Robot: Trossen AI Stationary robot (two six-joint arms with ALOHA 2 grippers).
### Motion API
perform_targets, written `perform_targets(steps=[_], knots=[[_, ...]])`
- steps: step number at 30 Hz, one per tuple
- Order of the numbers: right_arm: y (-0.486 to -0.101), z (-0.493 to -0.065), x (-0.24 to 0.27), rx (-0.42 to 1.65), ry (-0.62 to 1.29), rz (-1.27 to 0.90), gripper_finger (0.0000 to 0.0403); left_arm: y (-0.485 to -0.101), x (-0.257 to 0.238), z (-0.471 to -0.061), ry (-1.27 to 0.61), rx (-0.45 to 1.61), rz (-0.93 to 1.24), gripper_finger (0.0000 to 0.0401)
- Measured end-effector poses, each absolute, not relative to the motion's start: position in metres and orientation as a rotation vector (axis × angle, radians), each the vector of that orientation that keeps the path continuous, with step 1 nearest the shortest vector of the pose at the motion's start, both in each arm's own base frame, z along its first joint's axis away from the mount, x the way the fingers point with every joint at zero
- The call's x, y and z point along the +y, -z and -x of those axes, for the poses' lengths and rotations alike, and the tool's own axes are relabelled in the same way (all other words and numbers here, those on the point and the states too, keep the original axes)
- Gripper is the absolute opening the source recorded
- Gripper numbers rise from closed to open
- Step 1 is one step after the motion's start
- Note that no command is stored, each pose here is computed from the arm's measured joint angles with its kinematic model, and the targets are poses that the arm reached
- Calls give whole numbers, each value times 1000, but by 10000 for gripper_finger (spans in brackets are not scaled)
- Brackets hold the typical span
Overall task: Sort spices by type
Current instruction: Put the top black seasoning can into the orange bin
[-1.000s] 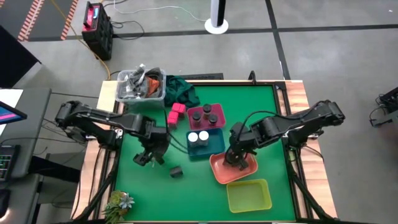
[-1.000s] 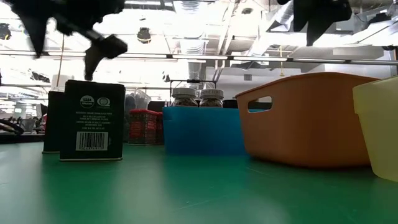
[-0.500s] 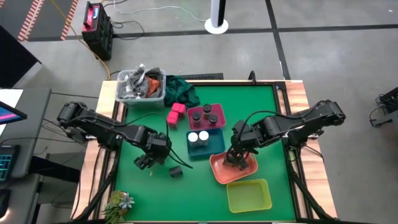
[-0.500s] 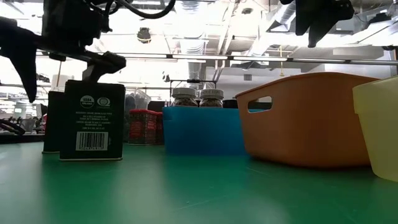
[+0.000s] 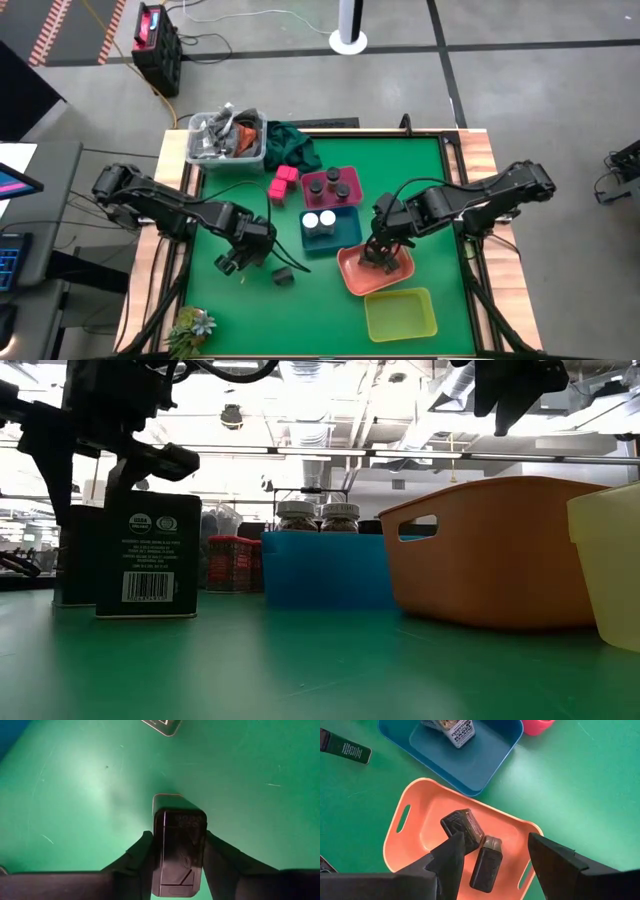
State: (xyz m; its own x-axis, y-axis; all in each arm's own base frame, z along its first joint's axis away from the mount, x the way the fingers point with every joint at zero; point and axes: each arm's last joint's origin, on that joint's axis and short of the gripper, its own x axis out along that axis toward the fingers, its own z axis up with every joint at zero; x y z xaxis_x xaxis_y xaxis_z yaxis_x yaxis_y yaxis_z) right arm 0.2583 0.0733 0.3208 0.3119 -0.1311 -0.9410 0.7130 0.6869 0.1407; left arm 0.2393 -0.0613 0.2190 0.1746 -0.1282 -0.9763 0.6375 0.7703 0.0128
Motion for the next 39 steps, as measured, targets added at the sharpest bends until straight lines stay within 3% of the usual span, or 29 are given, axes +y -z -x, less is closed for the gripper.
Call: perform_targets(steps=[9,15,20,27,32,39], knots=[[-321,-258,73,1129,595,-600,244,-230,-56,-240,479,1317,-417,136],[-321,-258,73,1139,579,-572,244,-259,-41,-242,389,1313,-415,134],[-320,-255,72,1171,580,-534,244,-301,-40,-253,388,1180,-451,134],[-318,-247,67,1248,628,-488,244,-346,-45,-287,355,989,-460,134],[-329,-229,63,1257,673,-529,244,-356,-52,-327,366,954,-478,134],[-362,-186,54,1115,655,-674,244,-355,-60,-376,395,912,-494,133]])
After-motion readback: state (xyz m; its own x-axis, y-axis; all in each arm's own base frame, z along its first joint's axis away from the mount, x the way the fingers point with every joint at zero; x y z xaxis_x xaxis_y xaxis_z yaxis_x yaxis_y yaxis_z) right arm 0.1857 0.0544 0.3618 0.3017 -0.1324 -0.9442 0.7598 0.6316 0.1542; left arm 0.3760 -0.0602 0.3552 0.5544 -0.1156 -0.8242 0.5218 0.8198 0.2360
